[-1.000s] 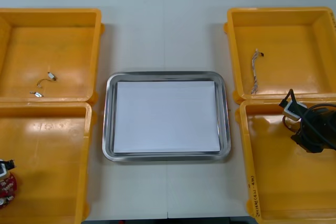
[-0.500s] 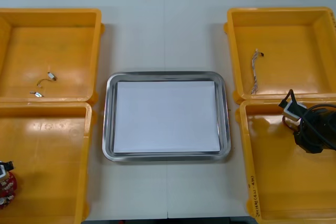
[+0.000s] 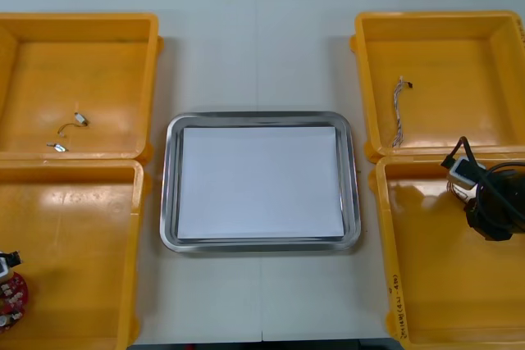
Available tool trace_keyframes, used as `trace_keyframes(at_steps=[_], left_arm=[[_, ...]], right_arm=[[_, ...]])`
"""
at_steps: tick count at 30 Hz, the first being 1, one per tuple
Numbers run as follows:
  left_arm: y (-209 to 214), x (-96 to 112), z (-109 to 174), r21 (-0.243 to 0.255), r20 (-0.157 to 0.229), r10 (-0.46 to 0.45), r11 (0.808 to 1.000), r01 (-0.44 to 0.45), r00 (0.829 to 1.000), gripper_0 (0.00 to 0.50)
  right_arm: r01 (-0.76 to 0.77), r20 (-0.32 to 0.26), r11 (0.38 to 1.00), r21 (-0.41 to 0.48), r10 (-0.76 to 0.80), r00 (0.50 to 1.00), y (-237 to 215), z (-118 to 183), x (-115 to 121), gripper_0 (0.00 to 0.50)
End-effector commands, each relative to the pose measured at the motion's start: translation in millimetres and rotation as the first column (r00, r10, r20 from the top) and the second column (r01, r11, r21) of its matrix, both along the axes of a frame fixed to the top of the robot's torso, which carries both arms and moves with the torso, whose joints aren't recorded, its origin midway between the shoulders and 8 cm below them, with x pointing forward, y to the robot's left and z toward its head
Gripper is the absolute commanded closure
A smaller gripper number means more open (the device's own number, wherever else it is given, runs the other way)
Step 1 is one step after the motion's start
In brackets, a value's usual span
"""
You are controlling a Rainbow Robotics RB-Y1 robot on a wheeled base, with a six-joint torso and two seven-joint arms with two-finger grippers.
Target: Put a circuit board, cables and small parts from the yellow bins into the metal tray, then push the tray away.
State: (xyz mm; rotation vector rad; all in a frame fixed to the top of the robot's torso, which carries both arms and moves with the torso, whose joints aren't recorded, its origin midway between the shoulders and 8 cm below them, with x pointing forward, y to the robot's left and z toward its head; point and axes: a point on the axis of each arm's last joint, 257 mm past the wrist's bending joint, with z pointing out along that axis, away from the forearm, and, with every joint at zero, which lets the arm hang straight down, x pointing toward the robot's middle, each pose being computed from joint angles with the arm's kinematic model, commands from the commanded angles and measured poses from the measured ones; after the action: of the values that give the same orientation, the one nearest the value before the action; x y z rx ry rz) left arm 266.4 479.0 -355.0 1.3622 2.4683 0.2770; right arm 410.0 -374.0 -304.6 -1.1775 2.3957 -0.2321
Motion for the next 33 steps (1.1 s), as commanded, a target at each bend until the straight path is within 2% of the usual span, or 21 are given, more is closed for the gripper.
trace_keyframes(at_steps=[1,10,13,17,24,29,33], left_arm=[[-2.4,0.0,-1.2,-0.029,0.011,0.035,0.999,-0.035,0.999,0.500],[-14.6,23.9,17.2,-0.063,0.065,0.018,0.998,-0.014,0.998,0.500],[-20.9,28.2,26.2,-0.066,0.061,0.008,0.998,-0.004,0.998,0.500],[-31.7,29.5,39.2,-0.086,0.036,0.052,0.995,-0.049,0.998,0.500],[-47.9,36.2,60.4,-0.103,0.004,0.127,0.987,-0.126,0.992,0.500],[-58.0,42.7,67.6,-0.107,-0.013,0.169,0.980,-0.169,0.986,0.500],[-62.7,52.4,68.2,-0.096,-0.008,0.189,0.977,-0.189,0.982,0.500]], right_arm=[[-0.064,-0.029,0.995,-0.076,0.062,0.998,-18.6,25.6,-11.8,0.500],[-0.071,-0.125,0.997,-0.026,0.068,0.990,-18.3,40.1,-36.2,0.500],[-0.071,-0.155,0.997,-0.023,0.066,0.986,-22.9,38.8,-46.3,0.500],[-0.053,-0.204,0.998,-0.026,0.046,0.978,-39.6,36.9,-67.0,0.500],[-0.001,-0.249,1.000,0.014,0.005,0.968,-54.5,26.8,-101.7,0.500],[0.019,-0.266,0.999,0.039,-0.008,0.964,-51.0,17.6,-121.6,0.500],[0.017,-0.246,0.996,0.089,0.005,0.969,-32.7,7.4,-131.5,0.500]])
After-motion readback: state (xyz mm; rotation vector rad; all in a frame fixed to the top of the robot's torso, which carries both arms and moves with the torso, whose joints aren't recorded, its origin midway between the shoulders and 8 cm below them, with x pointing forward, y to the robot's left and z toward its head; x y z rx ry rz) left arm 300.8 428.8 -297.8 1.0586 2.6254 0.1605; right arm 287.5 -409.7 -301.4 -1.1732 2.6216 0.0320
